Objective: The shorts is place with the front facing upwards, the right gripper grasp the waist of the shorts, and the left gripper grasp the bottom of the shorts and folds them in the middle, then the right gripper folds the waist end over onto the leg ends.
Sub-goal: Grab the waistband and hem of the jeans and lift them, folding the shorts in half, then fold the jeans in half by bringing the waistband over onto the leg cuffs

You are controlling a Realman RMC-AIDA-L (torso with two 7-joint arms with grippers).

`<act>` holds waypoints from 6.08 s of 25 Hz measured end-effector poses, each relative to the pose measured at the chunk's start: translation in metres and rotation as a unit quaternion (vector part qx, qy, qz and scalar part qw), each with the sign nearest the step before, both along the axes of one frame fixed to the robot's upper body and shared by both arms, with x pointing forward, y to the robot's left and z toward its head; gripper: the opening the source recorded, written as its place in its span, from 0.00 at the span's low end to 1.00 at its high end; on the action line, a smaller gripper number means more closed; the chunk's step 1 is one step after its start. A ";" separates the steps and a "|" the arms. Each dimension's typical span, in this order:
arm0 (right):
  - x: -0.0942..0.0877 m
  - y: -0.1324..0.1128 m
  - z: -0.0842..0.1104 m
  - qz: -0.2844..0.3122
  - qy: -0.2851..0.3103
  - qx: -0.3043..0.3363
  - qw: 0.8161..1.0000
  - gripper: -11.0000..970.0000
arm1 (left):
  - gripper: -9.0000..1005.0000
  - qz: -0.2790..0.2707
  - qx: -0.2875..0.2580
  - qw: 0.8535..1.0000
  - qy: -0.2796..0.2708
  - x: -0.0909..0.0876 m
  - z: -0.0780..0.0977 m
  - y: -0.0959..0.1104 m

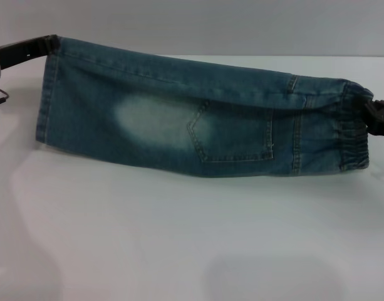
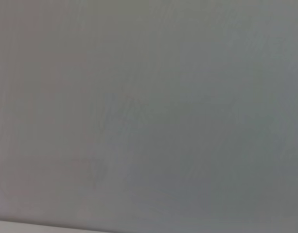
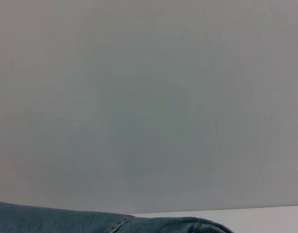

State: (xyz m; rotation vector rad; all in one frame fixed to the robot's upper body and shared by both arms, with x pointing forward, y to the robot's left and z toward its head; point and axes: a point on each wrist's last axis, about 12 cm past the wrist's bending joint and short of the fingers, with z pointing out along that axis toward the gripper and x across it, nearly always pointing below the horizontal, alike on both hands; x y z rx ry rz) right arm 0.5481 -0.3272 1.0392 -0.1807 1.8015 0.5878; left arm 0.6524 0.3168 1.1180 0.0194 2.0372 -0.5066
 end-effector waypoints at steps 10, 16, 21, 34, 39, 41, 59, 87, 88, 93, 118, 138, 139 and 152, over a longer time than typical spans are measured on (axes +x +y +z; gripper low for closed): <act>0.006 0.004 -0.003 -0.012 0.000 -0.012 1.000 0.01 | 0.12 0.001 0.021 1.000 -0.001 0.004 -0.001 -0.006; 0.007 0.007 -0.003 -0.009 0.000 -0.012 1.000 0.01 | 0.13 0.011 0.029 0.999 -0.007 0.005 -0.005 -0.005; 0.010 0.010 -0.002 -0.004 -0.001 -0.013 1.000 0.02 | 0.13 0.031 0.042 0.999 -0.008 0.006 -0.008 0.000; 0.011 0.011 -0.005 -0.010 0.010 -0.016 1.000 0.10 | 0.57 0.038 0.029 0.999 -0.016 0.002 -0.011 0.002; 0.013 0.008 -0.011 -0.034 0.030 -0.023 0.999 0.13 | 0.73 0.034 0.026 0.999 -0.016 0.001 -0.012 0.001; 0.013 0.007 -0.012 -0.038 0.034 -0.025 0.998 0.17 | 0.78 0.029 0.028 0.999 -0.016 0.001 -0.012 0.001; -0.004 0.007 0.011 0.025 -0.053 0.028 0.998 0.65 | 0.84 0.011 0.017 0.999 -0.029 -0.006 -0.014 0.001; 0.016 0.019 -0.025 -0.055 0.047 -0.055 0.996 0.66 | 0.84 -0.045 -0.023 0.995 -0.090 -0.027 -0.021 -0.004; 0.016 0.018 -0.025 -0.059 0.047 -0.053 0.996 0.66 | 0.84 -0.045 -0.023 0.995 -0.090 -0.027 -0.021 -0.004; 0.009 0.011 -0.019 -0.050 0.022 -0.041 0.998 0.66 | 0.84 -0.050 -0.020 0.994 -0.092 -0.029 -0.022 -0.004; 0.053 -0.039 0.104 0.152 0.256 -0.106 0.949 0.66 | 0.84 -0.133 -0.019 0.976 -0.169 -0.056 -0.033 -0.021; 0.077 0.009 0.092 0.176 0.324 -0.257 0.893 0.66 | 0.84 -0.122 -0.026 0.978 -0.166 -0.064 -0.040 -0.016; 0.078 0.010 0.090 0.175 0.323 -0.257 0.894 0.66 | 0.84 -0.122 -0.026 0.978 -0.166 -0.064 -0.040 -0.016; 0.082 0.030 0.088 0.186 0.278 -0.221 0.916 0.66 | 0.84 -0.122 -0.015 0.978 -0.167 -0.063 -0.041 -0.017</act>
